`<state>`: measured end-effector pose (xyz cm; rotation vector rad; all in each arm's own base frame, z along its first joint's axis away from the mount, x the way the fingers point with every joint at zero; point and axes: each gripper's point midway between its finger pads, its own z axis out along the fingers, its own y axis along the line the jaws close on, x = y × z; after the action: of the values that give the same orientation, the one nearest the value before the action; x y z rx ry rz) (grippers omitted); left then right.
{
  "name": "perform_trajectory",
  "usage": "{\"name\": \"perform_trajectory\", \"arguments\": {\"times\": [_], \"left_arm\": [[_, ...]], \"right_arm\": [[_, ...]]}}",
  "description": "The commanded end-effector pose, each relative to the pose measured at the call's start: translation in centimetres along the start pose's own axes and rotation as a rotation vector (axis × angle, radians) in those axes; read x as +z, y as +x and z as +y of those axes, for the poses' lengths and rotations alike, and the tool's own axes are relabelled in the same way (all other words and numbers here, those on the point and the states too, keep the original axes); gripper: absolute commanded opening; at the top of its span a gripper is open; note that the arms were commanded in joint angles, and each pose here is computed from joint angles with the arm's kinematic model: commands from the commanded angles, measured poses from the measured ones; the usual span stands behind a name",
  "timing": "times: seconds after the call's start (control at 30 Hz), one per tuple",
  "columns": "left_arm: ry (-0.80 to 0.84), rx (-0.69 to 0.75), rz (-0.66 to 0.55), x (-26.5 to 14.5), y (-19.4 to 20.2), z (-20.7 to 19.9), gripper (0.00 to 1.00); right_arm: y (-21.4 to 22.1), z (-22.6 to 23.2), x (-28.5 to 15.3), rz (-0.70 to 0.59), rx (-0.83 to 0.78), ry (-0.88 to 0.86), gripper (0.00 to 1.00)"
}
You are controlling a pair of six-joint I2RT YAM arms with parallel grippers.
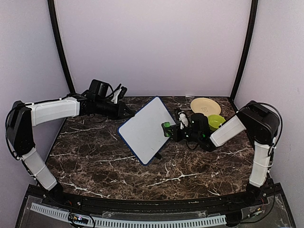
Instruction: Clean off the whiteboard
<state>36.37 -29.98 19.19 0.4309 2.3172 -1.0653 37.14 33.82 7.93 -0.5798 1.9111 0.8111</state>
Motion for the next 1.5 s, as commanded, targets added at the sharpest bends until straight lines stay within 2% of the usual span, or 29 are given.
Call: {"name": "perform_trajectory", "arguments": {"times": [0.0,0.43,0.67,0.97,1.47], "left_arm": [[0.052,0.047,-0.036,-1.0,-0.7,-1.9,0.0],[0.054,0.04,-0.036,-1.2,-0.5,-2.0,0.0],[0.047,0.046,-0.035,-1.3,-0.5,-2.0,0.0],[0.043,0.048,-0.032,-1.2,-0.4,-1.9,0.0],[0.045,0.046,-0.032,-1.0,-0.4,-1.8,0.0]], "right_arm": [[-1.6,4.0,0.7,-0.052,-0.038,-0.11,0.0],[2.5,14.8,0.5,0.032,-0.203,-0.216,0.0],[0.2,14.6,1.9,0.033,-0.278,-0.134,0.01],[-4.1,13.6,3.5,0.041,-0.282,-0.03,0.01],[-2.5,18.2,4.1,0.117,-0.371,-0.089,0.01]]}}
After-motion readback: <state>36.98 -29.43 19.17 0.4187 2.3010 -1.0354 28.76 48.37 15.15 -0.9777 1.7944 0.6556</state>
